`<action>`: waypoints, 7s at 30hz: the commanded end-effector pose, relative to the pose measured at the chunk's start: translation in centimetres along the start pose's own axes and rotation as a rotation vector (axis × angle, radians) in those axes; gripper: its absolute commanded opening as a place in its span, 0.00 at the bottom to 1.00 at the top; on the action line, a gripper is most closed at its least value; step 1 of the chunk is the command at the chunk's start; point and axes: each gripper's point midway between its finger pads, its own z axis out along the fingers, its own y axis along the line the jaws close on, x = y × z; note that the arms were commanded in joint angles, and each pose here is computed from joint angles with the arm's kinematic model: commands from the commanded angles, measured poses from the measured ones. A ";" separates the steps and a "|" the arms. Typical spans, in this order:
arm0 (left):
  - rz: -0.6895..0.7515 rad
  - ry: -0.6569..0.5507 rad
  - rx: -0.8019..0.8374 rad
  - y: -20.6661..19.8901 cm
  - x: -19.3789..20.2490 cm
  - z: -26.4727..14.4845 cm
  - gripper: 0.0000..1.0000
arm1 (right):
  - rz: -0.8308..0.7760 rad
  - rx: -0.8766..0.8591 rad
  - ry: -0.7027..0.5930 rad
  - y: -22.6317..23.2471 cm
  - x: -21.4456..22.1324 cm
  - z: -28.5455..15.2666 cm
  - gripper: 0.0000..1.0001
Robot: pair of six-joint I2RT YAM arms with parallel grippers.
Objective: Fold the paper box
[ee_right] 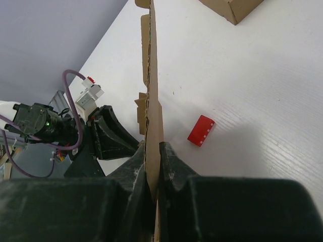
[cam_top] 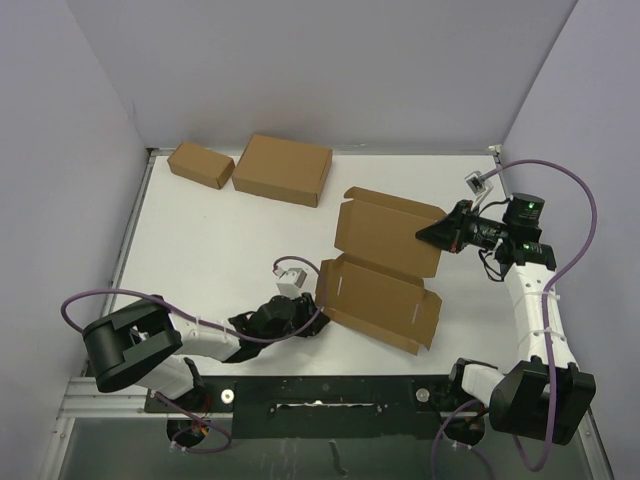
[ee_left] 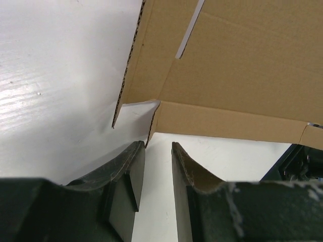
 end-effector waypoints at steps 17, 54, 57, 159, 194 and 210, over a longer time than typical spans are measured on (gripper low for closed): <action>0.118 0.014 0.176 -5.9 -1.5 2.2 0.28 | -0.052 -0.016 -0.027 0.6 -0.6 -0.2 0.00; 0.301 -0.074 0.354 -19.0 -5.1 -5.8 0.58 | -0.010 0.012 -0.065 0.5 -1.8 -0.8 0.00; 0.320 -0.104 0.313 -21.2 -4.3 -4.8 0.58 | -0.008 0.012 -0.065 0.4 -1.7 -0.8 0.00; 0.239 0.128 -0.247 -12.8 3.2 5.1 0.35 | 0.002 0.001 -0.059 0.4 -0.9 -0.7 0.00; 0.223 -0.317 0.173 -5.2 -12.8 -13.2 0.98 | -0.330 -0.169 -0.070 7.3 -5.2 -2.9 0.00; 0.232 -0.328 0.258 -4.9 -14.9 -11.3 0.68 | -0.375 -0.281 -0.058 10.6 -4.4 -3.8 0.00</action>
